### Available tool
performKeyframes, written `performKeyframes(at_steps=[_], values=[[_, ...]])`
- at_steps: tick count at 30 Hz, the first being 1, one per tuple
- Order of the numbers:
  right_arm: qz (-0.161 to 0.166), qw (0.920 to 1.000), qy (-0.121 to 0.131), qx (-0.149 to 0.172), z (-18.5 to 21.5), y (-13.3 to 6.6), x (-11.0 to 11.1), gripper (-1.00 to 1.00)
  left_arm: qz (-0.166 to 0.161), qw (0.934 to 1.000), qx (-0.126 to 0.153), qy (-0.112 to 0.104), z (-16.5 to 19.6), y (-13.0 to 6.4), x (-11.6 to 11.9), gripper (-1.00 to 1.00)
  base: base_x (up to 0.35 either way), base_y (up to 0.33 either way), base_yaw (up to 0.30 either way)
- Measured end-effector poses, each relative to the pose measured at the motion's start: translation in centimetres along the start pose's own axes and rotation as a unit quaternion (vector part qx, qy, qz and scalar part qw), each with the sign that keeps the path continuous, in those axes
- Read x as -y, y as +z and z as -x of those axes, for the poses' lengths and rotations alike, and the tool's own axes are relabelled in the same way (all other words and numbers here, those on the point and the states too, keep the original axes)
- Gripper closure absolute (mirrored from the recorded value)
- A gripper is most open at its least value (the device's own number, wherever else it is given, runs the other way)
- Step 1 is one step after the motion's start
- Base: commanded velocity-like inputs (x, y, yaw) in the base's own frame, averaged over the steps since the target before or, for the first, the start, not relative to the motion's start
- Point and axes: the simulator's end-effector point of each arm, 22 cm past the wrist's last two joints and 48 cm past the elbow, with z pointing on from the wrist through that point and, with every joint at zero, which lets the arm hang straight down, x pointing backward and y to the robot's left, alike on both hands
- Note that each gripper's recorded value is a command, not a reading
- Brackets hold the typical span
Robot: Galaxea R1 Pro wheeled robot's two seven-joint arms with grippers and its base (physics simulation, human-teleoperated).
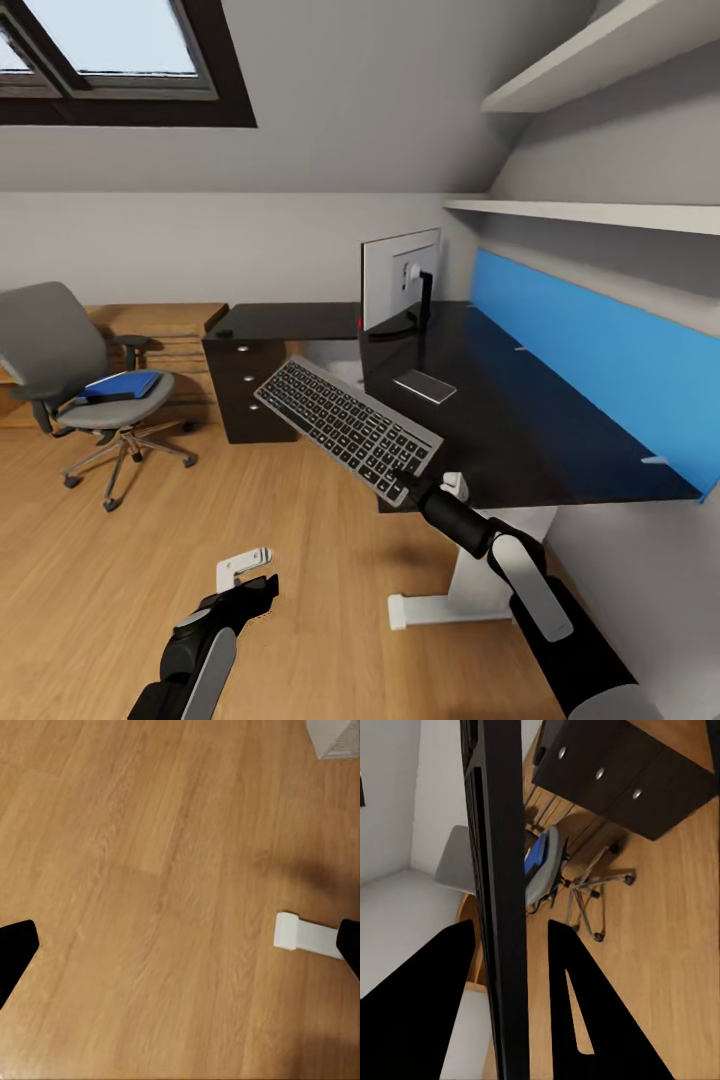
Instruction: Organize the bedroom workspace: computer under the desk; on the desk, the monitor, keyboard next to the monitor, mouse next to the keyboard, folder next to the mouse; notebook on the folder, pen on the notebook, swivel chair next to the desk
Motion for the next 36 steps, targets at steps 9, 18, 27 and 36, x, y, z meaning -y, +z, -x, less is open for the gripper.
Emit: performKeyframes(at_steps=[9,18,27,36], values=[[0.001,1.0000,-0.004,0.002,0.20,-0.13,-0.38,1.00,-0.001,1.0000,0.005,-0.001,0.39,-0.28,0.06,-1.00,0.188,0.280,0.177],[0.000,1.0000,-0.005,0.003,0.32,-0.25,-0.22,1.00,-0.001,1.0000,0.006,-0.001,0.46,-0.31,0.05,-1.00,0.189,0.283,0.027],[-0.001,1.0000,-0.005,0.003,0.40,-0.31,-0.10,1.00,-0.001,1.0000,0.006,0.000,0.47,-0.32,0.04,-1.00,0.223,0.266,0.001],[-0.001,1.0000,-0.003,0.005,0.39,-0.27,-0.08,1.00,0.000,1.0000,0.006,0.001,0.47,-0.33,0.04,-1.00,0.291,0.203,0.000]])
